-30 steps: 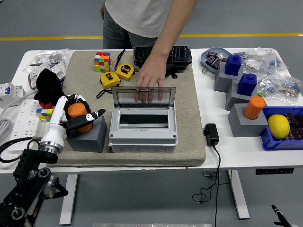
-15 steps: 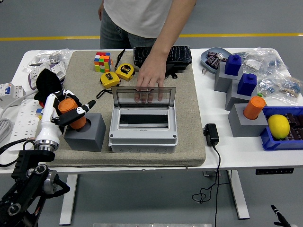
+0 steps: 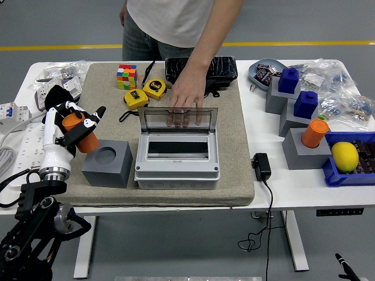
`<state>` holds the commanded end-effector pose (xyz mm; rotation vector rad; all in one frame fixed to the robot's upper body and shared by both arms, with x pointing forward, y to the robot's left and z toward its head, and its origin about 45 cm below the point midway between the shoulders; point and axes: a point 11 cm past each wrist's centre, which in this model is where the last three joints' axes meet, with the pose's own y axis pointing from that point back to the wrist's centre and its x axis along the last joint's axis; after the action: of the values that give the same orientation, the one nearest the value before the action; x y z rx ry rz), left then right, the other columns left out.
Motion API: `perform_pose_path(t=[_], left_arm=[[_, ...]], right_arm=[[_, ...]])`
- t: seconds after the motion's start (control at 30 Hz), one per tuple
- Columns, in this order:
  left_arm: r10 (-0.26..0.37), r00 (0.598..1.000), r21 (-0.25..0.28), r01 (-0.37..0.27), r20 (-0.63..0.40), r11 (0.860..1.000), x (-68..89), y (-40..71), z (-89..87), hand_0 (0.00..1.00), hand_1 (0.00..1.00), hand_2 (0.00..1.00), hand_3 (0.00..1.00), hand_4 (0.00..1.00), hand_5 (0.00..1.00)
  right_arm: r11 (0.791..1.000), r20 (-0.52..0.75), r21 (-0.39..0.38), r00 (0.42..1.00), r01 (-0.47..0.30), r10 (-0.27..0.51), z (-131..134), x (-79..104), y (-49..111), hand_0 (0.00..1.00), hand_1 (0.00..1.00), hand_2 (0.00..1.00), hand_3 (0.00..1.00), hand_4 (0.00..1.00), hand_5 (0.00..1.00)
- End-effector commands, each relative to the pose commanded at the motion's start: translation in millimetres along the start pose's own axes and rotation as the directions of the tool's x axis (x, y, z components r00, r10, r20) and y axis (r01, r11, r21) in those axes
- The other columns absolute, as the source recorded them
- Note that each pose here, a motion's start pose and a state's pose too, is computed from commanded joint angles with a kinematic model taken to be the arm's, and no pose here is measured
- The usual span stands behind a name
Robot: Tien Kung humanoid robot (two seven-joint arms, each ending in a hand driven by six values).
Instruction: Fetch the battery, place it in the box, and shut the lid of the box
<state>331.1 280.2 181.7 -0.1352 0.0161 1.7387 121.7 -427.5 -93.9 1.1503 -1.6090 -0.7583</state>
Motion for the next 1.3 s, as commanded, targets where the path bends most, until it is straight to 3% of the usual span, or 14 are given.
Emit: perform_pose_path(t=[0.17,0.3,0.53,0.67,0.8,0.9,0.97,1.13,1.3], left_arm=[[-0.032,0.995,-0.047,0.037,0.097,0.998,-11.4,-0.5,12.0,0.078,0.002,0.038,0.030,0.919,0.002],[-0.071,0.969,-0.091,0.095,0.238,0.991,-24.6,-2.4,22.7,0.059,0.002,0.030,0.022,0.928,0.002],[-0.134,0.854,-0.154,0.242,0.503,0.958,-53.7,-1.2,38.7,0.059,0.002,0.019,0.004,0.925,0.002],[-0.159,0.755,-0.177,0.343,0.636,0.922,-77.7,5.5,43.5,0.058,0.002,0.015,0.002,0.914,0.002],[-0.183,0.639,-0.187,0.466,0.748,0.865,-107.2,19.1,42.0,0.058,0.002,0.015,0.002,0.914,0.002],[-0.214,0.586,-0.176,0.536,0.781,0.826,-129.3,28.2,36.5,0.057,0.002,0.014,0.002,0.914,0.002],[-0.243,0.566,-0.163,0.572,0.787,0.804,-142.7,33.6,31.9,0.057,0.002,0.014,0.002,0.914,0.002],[-0.298,0.531,-0.133,0.629,0.793,0.766,-167.1,40.5,20.4,0.057,0.002,0.013,0.002,0.912,0.002],[-0.340,0.514,-0.105,0.656,0.787,0.748,-183.2,41.2,7.7,0.057,0.002,0.012,0.002,0.931,0.002]], right_arm=[[1.000,-0.001,-0.001,1.000,-0.002,0.002,0,1.1,0.0,0.951,0.839,0.756,0.793,0.998,0.998],[1.000,-0.001,0.000,1.000,-0.004,0.004,-1,2.2,-0.1,0.951,0.839,0.756,0.793,0.998,0.998],[1.000,-0.001,0.003,1.000,-0.007,0.007,-3,4.0,-0.4,0.951,0.839,0.756,0.793,0.998,0.998],[1.000,-0.003,0.002,1.000,-0.008,0.008,-2,4.7,-0.3,0.951,0.839,0.756,0.793,0.998,0.998],[1.000,-0.005,0.003,1.000,-0.008,0.008,-3,4.8,-0.4,0.951,0.839,0.756,0.793,0.998,0.998],[1.000,-0.010,0.004,1.000,-0.007,0.007,-3,4.7,-0.5,0.951,0.839,0.756,0.794,0.998,0.998],[1.000,-0.012,0.004,1.000,-0.007,0.007,-4,4.6,-0.5,0.951,0.839,0.756,0.794,0.998,0.998],[1.000,-0.018,0.005,1.000,-0.007,0.007,-5,5.4,-0.6,0.950,0.839,0.756,0.793,0.998,0.998],[1.000,-0.026,0.006,1.000,-0.006,0.006,-6,5.4,-0.7,0.951,0.840,0.756,0.793,0.998,0.998]])
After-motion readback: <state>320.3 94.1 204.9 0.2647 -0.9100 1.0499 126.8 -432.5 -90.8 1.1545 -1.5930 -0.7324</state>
